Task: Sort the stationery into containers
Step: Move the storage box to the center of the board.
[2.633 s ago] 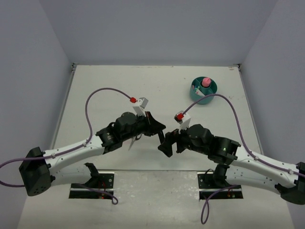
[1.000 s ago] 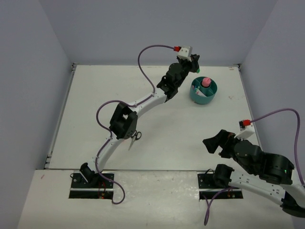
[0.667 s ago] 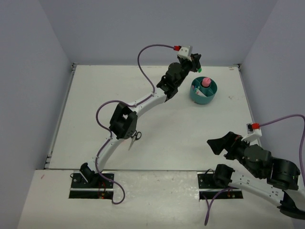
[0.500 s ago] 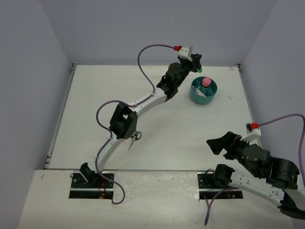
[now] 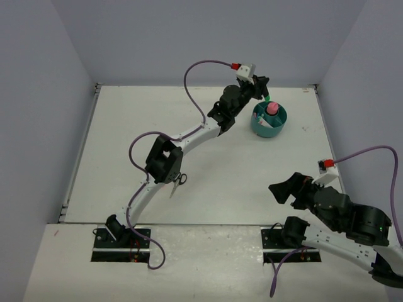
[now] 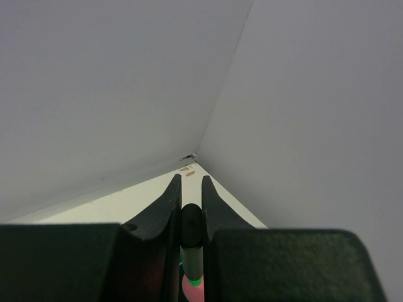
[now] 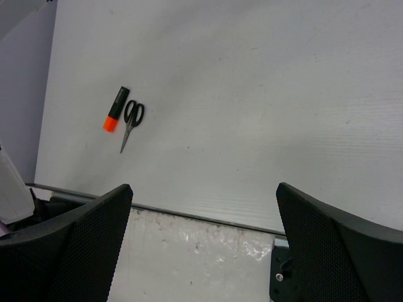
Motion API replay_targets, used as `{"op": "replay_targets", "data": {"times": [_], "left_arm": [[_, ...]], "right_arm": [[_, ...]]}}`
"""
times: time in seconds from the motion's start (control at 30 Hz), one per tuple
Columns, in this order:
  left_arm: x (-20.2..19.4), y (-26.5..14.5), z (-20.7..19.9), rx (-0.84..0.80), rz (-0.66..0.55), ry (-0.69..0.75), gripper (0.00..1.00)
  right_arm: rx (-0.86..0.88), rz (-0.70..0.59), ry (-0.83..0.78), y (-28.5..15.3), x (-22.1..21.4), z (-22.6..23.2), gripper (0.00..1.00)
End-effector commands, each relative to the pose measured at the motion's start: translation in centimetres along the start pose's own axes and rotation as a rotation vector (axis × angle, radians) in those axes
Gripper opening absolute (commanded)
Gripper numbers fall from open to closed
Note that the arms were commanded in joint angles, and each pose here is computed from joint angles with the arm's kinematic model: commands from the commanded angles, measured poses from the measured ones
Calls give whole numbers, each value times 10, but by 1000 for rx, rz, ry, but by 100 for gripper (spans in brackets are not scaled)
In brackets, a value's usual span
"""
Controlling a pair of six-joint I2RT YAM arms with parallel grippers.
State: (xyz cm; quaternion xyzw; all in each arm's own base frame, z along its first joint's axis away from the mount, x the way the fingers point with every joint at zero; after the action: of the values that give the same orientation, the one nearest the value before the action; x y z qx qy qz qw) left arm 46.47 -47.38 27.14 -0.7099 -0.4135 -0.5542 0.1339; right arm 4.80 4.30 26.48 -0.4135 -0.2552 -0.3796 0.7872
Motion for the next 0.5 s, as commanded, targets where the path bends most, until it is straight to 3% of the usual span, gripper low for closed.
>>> {"op": "replay_targets", "data": {"times": [0.0, 0.17, 0.47], "left_arm": [[36, 3, -11, -18, -105, -19, 0], [29, 7, 4, 54, -131, -10, 0], [-4, 8, 14, 36, -152, -60, 0]], "right_arm": [[8, -8, -2, 3, 0, 3, 99], [9, 4, -18, 4, 0, 5, 99], [46, -13, 2, 0, 1, 3, 99]]}}
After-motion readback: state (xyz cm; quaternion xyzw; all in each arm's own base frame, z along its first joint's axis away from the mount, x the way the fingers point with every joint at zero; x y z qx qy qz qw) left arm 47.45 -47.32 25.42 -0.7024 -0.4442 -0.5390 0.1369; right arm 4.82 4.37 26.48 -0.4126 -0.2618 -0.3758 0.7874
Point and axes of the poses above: each gripper's point midway between its finger pads, its own y axis out along the fingers, its own z axis along the line the jaws close on, x = y × z, the point moved 8 cm from there along -y, back along the fingers, and after that the axes turned 2 degrees about -y, right-handed, at the moved point
